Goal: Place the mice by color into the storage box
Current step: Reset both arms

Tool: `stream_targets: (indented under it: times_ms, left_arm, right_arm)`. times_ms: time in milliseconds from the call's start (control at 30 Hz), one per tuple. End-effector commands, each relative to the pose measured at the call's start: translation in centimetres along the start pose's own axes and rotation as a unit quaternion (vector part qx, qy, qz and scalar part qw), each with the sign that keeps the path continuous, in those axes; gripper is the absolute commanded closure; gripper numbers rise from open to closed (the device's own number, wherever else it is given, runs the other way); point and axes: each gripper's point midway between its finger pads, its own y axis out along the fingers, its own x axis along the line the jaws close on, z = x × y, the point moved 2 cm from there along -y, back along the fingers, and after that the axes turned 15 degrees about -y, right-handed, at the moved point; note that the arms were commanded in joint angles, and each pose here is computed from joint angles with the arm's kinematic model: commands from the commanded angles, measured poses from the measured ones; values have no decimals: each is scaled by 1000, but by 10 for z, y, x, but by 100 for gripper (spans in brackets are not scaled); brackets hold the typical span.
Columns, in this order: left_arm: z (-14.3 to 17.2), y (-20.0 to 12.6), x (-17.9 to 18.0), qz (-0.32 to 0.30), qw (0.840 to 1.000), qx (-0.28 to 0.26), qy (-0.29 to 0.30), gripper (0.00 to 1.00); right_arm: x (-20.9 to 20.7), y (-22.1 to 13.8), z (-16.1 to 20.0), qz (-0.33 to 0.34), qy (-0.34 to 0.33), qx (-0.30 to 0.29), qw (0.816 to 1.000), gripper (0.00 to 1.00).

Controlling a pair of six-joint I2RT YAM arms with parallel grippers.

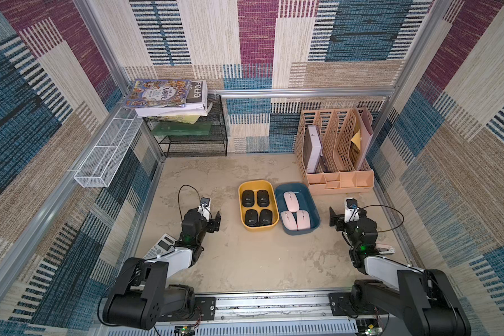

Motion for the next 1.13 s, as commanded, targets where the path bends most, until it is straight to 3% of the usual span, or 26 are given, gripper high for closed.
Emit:
stream_targets:
  times_ms: [0, 233, 300, 333, 1100]
  left_arm:
    - [-27, 4, 8, 7, 999, -45, -14, 8]
    - [-22, 32, 41, -36, 996, -12, -79, 9]
    - [-21, 36, 50, -52, 993, 16, -105, 7]
    - [-23, 38, 53, -49, 992, 12, -113, 0]
    - [-23, 37, 53, -45, 992, 14, -116, 0]
  right_arm:
    - [-12, 11, -24, 21, 3, -50, 999, 4]
    - [-11, 40, -1, 13, 18, -4, 1000, 4]
    - [-15, 47, 4, 9, 34, 18, 999, 4]
    - [-16, 46, 2, 10, 32, 7, 999, 4]
    - [-15, 46, 2, 10, 34, 10, 999, 4]
